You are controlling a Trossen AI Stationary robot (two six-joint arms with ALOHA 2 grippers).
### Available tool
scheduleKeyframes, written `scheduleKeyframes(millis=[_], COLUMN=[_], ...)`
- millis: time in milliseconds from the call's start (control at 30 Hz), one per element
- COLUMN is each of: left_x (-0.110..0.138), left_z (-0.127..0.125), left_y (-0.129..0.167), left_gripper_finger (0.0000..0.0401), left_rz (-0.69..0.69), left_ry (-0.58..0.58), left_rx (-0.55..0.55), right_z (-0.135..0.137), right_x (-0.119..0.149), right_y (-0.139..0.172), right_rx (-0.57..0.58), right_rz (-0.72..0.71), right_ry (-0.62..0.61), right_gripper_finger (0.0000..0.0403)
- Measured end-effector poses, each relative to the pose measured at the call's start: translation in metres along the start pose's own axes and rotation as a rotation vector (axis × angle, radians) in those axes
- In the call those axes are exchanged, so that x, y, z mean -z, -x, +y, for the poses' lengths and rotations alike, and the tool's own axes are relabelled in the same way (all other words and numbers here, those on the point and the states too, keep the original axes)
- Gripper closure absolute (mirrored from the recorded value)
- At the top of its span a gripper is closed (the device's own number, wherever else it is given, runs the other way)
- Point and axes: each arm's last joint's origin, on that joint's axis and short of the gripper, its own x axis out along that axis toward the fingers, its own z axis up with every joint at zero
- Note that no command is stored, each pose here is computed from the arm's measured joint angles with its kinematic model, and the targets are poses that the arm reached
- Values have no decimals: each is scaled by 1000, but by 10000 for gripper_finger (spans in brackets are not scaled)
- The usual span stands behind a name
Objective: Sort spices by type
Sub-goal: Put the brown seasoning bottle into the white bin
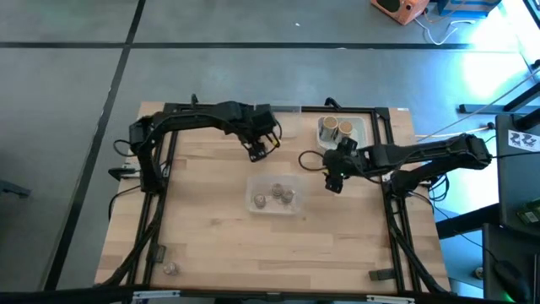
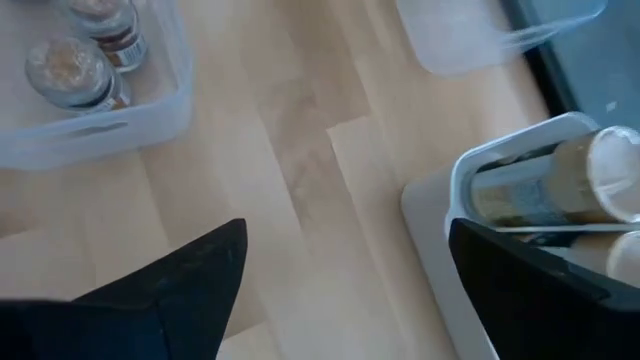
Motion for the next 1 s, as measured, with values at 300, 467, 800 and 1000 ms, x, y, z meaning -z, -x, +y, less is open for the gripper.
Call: scheduleKeyframes(millis=[300,467,800,1000], left_x=[-26,-43,-61,-61], left_z=[-5,-12,-28,-31], left_y=[-22,-36,-63,-64], left_gripper_finger=[135,135,135,134], left_rz=[5,8,75,72], left_ry=[-17,-23,-46,-64], left_rx=[-1,26,120,121], right_z=[11,13,13,13], right_x=[18,24,26,26], right_y=[-15,-23,-25,-25], right_rx=[67,83,85,84], right_rz=[-21,-27,-21,-21], right_ry=[39,39,24,23], right_gripper_finger=[56,56,56,56])
